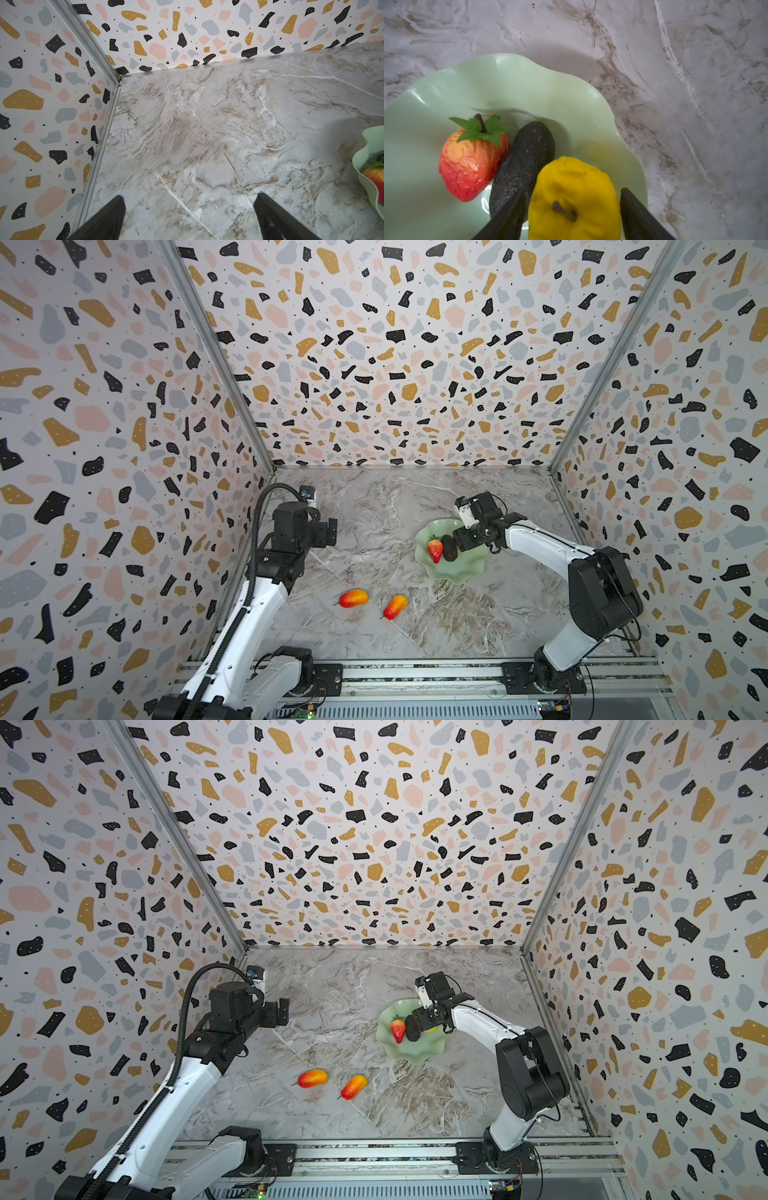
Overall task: Place and organize the fake fruits in the fruit bowl
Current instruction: 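Lower the yellow pepper into the green bowl and open the right gripper, then move the right gripper to the farther red-orange mango and lower around it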
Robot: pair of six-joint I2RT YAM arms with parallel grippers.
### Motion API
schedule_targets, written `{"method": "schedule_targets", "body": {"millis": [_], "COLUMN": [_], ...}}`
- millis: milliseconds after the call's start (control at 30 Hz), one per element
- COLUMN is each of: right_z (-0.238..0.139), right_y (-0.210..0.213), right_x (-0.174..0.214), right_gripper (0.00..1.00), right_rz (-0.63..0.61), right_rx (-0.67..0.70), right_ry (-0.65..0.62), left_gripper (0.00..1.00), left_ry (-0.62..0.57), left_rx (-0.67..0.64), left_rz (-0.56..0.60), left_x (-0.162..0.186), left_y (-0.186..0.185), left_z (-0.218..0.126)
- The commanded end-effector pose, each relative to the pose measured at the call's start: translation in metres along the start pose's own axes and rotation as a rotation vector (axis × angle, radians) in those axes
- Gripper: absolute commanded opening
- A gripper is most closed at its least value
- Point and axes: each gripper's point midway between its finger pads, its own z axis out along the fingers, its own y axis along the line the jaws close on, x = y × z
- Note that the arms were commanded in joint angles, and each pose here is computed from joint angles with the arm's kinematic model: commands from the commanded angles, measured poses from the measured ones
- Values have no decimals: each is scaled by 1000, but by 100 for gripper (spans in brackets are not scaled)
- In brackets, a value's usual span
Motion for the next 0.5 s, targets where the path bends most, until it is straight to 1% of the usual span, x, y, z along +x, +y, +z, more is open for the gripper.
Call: {"method": "schedule_targets", "body": {"millis": [0,33,100,167,233,300,333,400,467], "right_z": [-23,-28,-40,-55,-68,-80,-87,-96,-99], "right_y": [2,2,4,10,25,57,81,128,169], "right_x": [-26,-31,-40,-52,-61,-67,-67,-60,-54], "right_gripper": [85,89,94,98,100,99,99,99,99], "right_rz": [-43,-51,-66,-93,-139,-240,-313,-450,-547], "right_rx": [15,24,35,33,8,-76,-137,-259,-371], "right_ry": [-64,-76,-104,-141,-180,-222,-248,-280,-293], "left_gripper": [100,99,100,99,100,99,100,100,100], "left_ry": [-18,-19,-21,-23,-26,-27,-28,-29,-33], "left_rx": [6,7,9,12,16,18,19,19,19], "left_rz": [6,6,5,4,4,3,3,2,2], "left_x": [-2,-3,-3,-4,-4,-5,-5,-5,-5], "left_y": [0,0,-1,-1,-2,-2,-2,-2,-2], "left_z": [2,2,1,1,0,0,0,-1,-2]}}
